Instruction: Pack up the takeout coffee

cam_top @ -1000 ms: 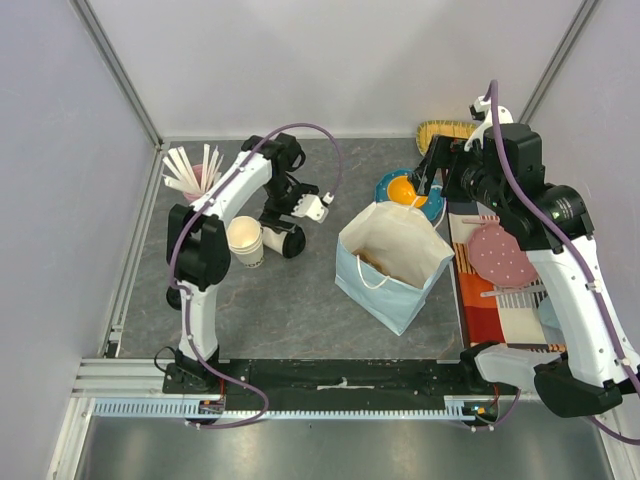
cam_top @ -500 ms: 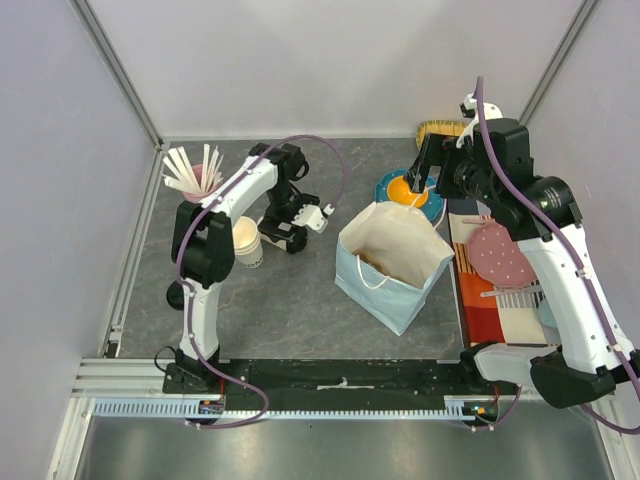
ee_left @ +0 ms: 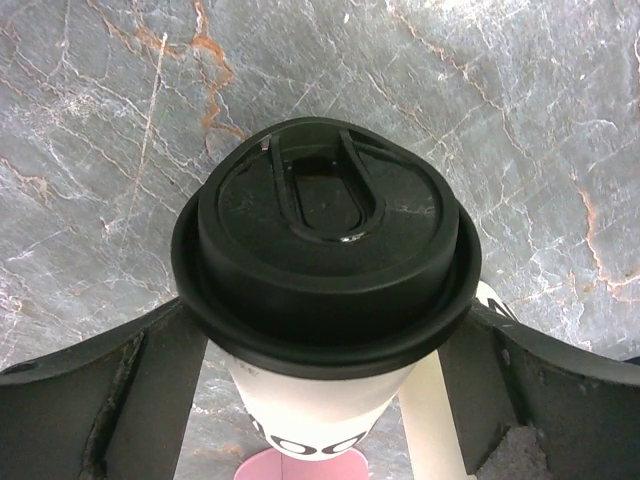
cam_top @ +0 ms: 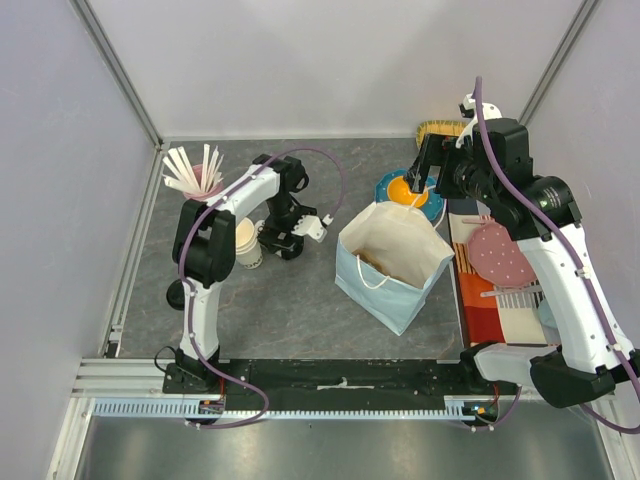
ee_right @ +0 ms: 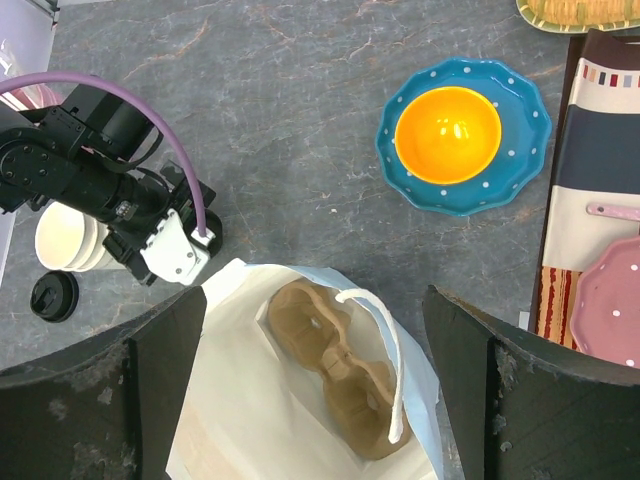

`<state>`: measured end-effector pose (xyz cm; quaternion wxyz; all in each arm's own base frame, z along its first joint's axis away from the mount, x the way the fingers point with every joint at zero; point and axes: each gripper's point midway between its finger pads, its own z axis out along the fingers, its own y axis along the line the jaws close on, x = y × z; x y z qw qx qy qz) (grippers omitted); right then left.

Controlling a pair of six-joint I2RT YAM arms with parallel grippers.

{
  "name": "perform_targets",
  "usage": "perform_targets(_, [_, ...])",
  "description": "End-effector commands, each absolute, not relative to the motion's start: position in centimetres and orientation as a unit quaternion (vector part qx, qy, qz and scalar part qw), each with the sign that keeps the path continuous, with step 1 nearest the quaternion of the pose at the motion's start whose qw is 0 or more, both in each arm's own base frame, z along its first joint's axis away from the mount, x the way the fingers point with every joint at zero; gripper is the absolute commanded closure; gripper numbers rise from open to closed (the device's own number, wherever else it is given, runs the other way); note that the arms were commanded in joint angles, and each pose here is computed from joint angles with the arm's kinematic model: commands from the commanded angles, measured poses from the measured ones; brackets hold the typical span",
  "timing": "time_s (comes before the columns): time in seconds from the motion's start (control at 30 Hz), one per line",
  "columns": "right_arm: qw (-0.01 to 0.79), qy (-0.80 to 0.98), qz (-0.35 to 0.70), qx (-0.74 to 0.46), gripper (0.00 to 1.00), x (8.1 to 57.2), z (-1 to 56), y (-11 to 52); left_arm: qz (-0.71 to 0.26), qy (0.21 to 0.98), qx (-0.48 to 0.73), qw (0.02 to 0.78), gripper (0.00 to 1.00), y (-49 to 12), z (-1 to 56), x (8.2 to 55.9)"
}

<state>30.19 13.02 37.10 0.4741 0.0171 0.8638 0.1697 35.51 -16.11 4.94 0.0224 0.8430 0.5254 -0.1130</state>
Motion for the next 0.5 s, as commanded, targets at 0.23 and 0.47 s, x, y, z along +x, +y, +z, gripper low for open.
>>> perform_targets(0.23, [0.499,0.849,0.175,0.015,0.02,30.7,38.8,13.1,-0.144,0.53,0.833,0.064,0.35,-18.2,5.5,35.1])
perform_targets(0.47, [0.5,0.847,0.177,0.012,0.02,31.1,39.2,13.3,-0.153,0.528,0.826,0.121,0.46,-20.3,9.4,36.4])
